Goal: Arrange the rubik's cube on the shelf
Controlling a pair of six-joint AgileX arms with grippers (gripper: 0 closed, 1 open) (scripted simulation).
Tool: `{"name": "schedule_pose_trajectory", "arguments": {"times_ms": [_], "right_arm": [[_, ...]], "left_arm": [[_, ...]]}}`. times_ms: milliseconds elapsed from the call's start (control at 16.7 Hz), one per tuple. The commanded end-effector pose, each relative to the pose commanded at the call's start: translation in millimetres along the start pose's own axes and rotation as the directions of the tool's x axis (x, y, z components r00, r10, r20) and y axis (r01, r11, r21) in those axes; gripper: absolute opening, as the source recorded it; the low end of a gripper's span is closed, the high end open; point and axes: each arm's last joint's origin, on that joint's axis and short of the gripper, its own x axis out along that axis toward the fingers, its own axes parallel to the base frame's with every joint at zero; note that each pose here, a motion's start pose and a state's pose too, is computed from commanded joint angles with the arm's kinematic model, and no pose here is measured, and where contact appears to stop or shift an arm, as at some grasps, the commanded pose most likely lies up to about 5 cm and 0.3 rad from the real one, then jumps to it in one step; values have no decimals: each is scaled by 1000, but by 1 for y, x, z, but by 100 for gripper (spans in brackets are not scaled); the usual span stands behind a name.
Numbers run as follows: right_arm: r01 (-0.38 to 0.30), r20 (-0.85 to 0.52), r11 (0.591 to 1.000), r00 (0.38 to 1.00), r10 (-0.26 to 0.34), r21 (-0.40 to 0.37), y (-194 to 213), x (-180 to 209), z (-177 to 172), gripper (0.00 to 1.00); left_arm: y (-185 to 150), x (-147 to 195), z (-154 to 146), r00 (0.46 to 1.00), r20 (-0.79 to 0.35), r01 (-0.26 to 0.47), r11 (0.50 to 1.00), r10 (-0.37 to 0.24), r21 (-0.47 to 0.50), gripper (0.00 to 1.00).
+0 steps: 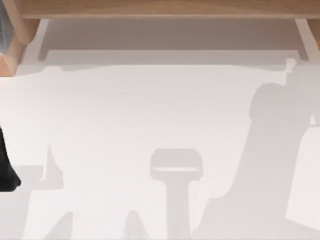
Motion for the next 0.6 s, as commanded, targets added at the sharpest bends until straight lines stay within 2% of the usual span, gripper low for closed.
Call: {"name": "schedule_pose_trajectory", "arguments": {"times_ms": [360,600], "right_arm": [[4,4,1000,1000,-4,0,1,-4,1,0],[55,35,998,998,-55,-13,20,-36,6,0]], "left_arm": [[0,0,0,1000,0,0,1000,0,0,100],[0,0,0,1000,0,0,1000,0,0,100]]}}
